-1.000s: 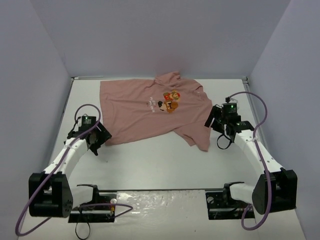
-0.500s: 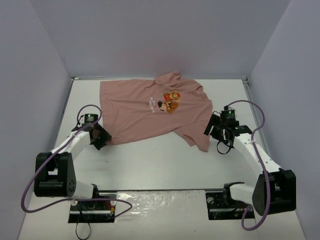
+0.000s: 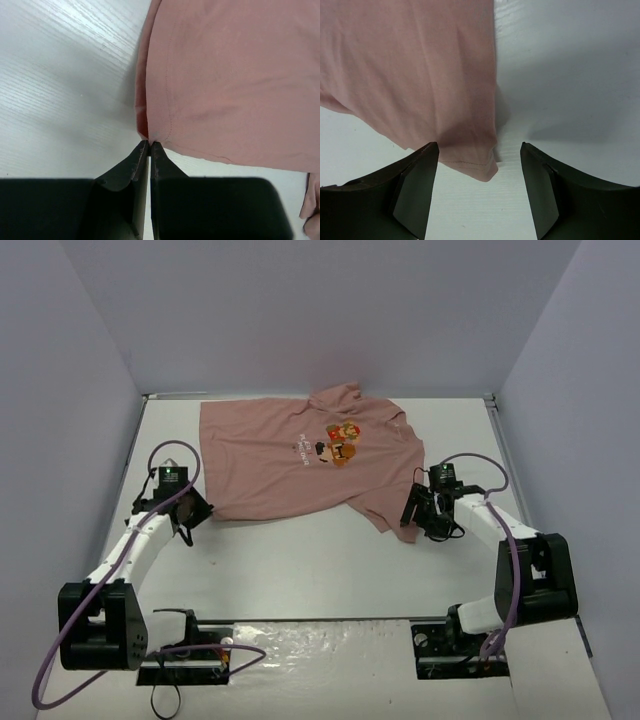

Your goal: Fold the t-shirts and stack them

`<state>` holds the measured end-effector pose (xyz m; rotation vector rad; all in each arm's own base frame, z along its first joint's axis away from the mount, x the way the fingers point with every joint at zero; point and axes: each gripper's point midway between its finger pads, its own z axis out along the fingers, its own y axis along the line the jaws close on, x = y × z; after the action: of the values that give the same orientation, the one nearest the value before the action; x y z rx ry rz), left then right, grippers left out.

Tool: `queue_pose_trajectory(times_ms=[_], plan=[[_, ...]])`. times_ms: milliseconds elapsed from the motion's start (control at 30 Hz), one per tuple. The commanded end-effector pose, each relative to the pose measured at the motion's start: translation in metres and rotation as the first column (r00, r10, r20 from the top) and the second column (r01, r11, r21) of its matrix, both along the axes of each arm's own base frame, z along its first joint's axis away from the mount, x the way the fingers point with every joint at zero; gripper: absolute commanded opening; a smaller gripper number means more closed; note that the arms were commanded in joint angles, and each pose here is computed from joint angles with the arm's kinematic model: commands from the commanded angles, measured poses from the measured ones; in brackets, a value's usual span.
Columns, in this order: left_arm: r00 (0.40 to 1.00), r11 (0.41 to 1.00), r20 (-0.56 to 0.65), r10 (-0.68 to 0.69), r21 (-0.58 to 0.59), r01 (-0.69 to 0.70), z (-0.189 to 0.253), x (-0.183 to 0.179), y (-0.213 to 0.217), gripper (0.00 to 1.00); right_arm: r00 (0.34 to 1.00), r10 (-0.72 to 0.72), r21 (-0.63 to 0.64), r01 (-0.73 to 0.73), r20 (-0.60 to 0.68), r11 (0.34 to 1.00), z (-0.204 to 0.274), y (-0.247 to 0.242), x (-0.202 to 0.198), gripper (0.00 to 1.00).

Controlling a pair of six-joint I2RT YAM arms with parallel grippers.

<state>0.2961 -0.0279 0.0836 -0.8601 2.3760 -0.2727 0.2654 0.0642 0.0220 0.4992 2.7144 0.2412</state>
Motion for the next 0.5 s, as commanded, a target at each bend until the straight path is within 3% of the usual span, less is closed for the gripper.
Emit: queue_pose_trajectory(times_ms=[0, 200, 300, 467], plan=[[0.999, 0.998, 0.041, -0.021, 0.066, 0.018, 0.022, 0.009, 0.017, 0.0, 0.998, 0.046, 0.039, -0.045, -0.035, 0.998, -0.008, 0.01, -0.009, 0.59], [0.998, 0.996, 0.062, -0.028, 0.081, 0.023, 0.036, 0.016, 0.028, 0.0, 0.996, 0.056, 0.057, -0.052, -0.064, 0.997, -0.014, 0.017, -0.019, 0.41], [0.996, 0.996, 0.08, -0.037, 0.08, 0.03, 0.047, 0.021, 0.03, 0.0, 0.996, 0.077, 0.059, -0.074, -0.053, 0.996, -0.009, 0.021, -0.016, 0.18], [0.989, 0.99, 0.122, -0.085, 0.122, 0.07, 0.085, 0.031, 0.034, 0.0, 0.993, 0.102, 0.084, -0.107, 0.058, 0.991, 0.058, 0.038, 0.017, 0.04]])
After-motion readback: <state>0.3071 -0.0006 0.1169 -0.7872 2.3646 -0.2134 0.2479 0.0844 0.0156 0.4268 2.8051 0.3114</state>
